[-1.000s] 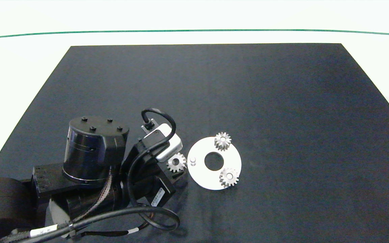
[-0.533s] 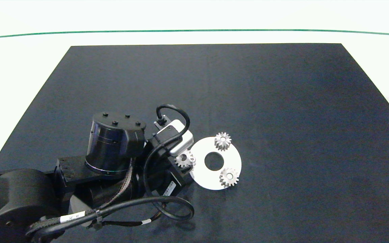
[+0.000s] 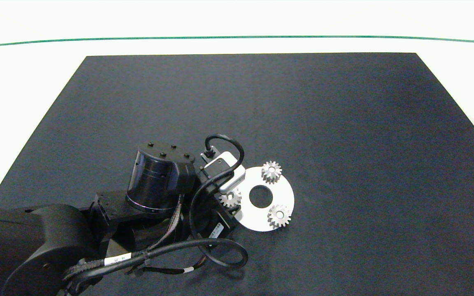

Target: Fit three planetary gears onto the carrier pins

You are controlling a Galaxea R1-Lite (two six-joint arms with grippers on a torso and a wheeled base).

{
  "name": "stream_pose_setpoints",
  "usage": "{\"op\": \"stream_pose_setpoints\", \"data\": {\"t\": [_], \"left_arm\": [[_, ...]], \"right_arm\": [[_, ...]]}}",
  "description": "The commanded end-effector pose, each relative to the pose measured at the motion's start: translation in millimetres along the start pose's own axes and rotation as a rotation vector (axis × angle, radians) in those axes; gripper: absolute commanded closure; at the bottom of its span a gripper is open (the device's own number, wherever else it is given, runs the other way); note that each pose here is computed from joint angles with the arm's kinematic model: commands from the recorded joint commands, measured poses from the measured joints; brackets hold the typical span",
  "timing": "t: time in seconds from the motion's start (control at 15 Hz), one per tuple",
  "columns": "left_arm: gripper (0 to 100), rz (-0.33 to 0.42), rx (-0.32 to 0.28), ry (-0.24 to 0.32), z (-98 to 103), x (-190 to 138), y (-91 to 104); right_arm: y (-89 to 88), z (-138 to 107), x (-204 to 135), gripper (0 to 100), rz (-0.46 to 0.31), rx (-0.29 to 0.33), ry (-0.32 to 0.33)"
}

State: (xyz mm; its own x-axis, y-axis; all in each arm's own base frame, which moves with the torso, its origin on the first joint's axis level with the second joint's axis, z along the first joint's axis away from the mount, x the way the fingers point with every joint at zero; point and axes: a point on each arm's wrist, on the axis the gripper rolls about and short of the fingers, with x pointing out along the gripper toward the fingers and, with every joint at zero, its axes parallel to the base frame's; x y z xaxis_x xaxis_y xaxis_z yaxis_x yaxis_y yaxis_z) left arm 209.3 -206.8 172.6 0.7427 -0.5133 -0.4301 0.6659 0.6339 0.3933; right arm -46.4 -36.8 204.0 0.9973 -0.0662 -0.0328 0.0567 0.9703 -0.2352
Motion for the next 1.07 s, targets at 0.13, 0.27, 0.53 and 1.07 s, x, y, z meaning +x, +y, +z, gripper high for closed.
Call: {"op": "stream_pose_setpoints", "data": {"t": [0.13, 0.27, 0.53, 1.07], "left_arm": [[93, -0.001, 0.004, -0.008, 3.7, 4.5, -1.6], [93, -0.001, 0.004, -0.008, 4.8, 6.6, -1.5], [93, 0.0, 0.005, -0.006, 5.0, 8.8, -1.4], [93, 0.002, 0.006, -0.001, 5.1, 12.6, 0.0]], "right_arm": [[0.1, 0.0, 0.3, 0, -0.002, -0.003, 0.003], [0.1, 0.0, 0.3, 0, -0.002, -0.003, 0.003], [0.0, -0.1, 0.0, 0, -0.001, -0.002, 0.002], [0.3, -0.5, 0.6, 0, 0.009, -0.005, 0.003]]}}
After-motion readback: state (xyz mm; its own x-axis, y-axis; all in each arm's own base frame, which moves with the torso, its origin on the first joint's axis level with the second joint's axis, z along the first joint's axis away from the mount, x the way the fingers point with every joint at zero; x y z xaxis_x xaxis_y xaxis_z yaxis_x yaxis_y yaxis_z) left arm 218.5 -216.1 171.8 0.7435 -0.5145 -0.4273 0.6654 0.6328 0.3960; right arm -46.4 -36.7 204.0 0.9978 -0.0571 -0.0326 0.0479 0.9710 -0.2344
